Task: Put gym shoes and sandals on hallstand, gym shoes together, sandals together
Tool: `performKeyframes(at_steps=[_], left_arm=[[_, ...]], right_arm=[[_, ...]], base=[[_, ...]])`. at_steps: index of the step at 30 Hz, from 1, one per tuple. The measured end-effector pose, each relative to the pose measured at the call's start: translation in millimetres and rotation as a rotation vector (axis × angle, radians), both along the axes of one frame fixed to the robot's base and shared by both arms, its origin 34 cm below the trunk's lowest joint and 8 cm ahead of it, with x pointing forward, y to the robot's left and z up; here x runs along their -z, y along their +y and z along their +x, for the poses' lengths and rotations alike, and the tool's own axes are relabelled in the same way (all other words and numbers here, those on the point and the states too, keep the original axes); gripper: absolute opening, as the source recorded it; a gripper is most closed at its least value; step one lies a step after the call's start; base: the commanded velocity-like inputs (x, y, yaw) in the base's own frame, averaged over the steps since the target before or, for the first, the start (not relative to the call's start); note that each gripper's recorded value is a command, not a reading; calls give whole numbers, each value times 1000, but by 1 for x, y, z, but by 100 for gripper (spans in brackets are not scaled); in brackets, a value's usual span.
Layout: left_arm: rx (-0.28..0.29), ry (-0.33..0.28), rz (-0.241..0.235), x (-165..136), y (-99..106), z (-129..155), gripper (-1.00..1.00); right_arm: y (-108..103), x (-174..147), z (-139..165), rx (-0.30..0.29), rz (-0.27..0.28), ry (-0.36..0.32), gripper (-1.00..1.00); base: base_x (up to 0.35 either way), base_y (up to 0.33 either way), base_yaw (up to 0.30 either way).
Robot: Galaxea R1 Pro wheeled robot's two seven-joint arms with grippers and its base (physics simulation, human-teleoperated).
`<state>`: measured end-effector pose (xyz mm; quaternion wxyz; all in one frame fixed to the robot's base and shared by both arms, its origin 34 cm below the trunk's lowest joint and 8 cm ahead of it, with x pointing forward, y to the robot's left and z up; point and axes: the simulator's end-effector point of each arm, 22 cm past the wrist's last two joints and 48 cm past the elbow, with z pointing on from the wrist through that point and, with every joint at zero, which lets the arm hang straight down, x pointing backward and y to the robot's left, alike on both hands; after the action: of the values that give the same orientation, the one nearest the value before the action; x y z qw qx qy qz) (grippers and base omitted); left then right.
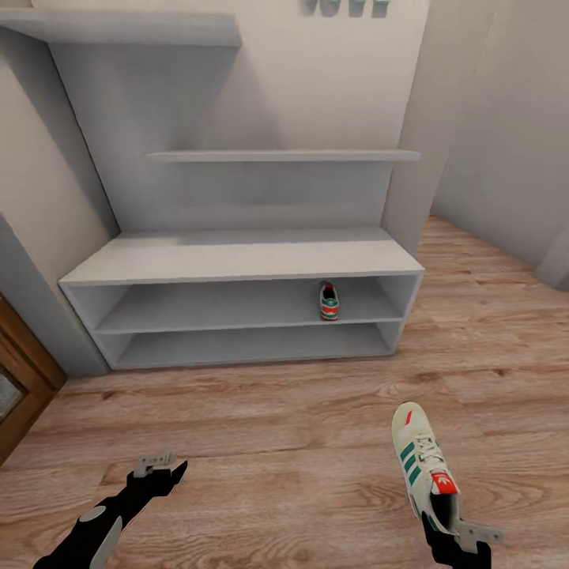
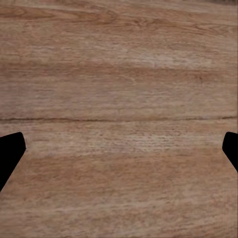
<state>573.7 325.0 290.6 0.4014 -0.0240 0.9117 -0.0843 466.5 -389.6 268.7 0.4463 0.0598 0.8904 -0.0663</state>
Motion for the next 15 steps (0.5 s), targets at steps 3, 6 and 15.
performKeyframes(at_steps=[3,6,15], left_arm=[[0,0,1,0,1,0,100],[0,0,1,0,1,0,100],[85,-11,-62,-5,-17,-3,100]], right_arm=[[0,0,0,0,0,-1,-100],[0,0,0,1,0,-1,-100],[1,0,0,-1,0,0,-100]], base=[[95,325,-3],[66,327,0],[-91,190,0]])
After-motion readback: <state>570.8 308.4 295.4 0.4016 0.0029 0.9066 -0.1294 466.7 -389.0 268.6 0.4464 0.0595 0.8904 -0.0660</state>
